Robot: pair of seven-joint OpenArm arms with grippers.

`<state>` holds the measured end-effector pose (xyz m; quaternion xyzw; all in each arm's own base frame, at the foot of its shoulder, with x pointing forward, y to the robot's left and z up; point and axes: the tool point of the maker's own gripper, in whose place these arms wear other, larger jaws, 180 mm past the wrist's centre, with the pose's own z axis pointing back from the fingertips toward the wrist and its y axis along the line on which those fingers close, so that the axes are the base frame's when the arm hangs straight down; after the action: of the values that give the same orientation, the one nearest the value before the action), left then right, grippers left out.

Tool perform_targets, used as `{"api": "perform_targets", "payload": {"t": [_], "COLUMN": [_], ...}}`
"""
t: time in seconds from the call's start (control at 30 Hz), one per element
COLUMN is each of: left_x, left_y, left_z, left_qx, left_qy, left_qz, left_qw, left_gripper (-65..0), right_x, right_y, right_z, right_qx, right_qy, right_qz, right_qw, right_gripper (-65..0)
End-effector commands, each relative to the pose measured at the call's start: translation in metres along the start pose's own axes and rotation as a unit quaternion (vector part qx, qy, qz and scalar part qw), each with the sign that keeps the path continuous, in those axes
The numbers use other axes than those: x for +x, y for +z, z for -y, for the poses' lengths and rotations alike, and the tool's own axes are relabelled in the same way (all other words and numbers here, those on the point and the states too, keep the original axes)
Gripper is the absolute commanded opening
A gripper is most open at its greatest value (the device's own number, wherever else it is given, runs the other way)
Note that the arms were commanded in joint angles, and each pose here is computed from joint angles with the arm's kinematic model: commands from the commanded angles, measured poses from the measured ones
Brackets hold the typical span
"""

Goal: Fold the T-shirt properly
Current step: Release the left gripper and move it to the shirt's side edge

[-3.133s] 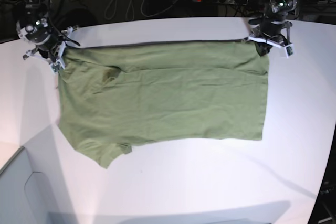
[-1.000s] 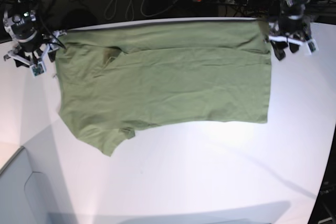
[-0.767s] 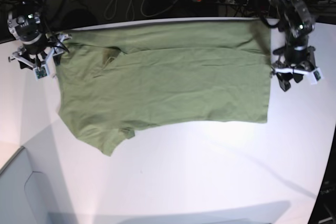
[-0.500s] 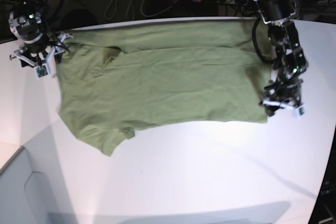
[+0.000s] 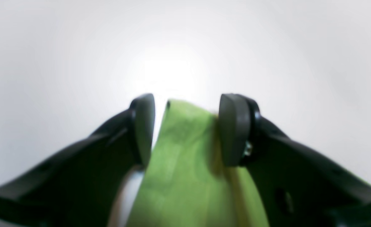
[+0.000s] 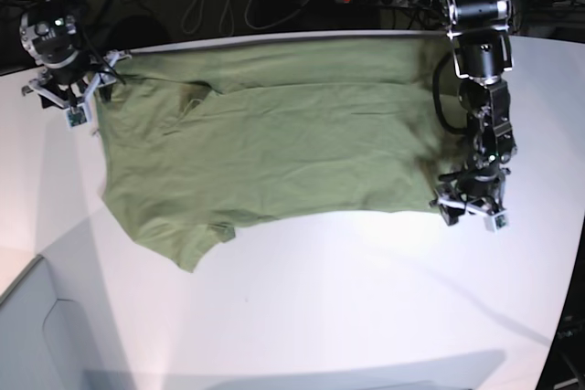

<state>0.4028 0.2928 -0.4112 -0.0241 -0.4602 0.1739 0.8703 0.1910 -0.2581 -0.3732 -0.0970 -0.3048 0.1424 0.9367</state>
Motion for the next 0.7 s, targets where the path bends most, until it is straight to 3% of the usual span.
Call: {"api": "perform_targets", "payload": {"t": [0.0, 0.2, 0.47, 0.67], "left_x": [0.010, -0.001, -0.015, -0.017], "left_y": [-0.002, -0.002, 0.001, 0.004], "left_z": [-0.001, -0.005, -0.010, -0.011], "left_qx": [0.002, 0.005, 0.010, 0.010], "left_qy": [0.001, 0.002, 0.001, -0.001], "left_qz": [0.005, -0.009, -0.018, -0.017], "left_qw": [1.000, 1.000, 1.000, 1.000], "left_gripper": [-33.6, -36.0, -65.0, -65.0], "right_x": [0.008, 0.008, 0.024, 0.055], "right_y": [0.003, 0.003, 0.001, -0.001], "right_z": [0.003, 0.002, 0.008, 0.019], "right_qx": [-0.003, -0.003, -0.010, -0.023], "right_qy": [0.003, 0.001, 0.000, -0.001], "right_qz": [0.016, 0.017, 0.035, 0.073], "right_qw": [0.9999, 0.9999, 0.9993, 0.9971], "right_gripper": [-30.0, -30.0, -30.0, -29.8]}}
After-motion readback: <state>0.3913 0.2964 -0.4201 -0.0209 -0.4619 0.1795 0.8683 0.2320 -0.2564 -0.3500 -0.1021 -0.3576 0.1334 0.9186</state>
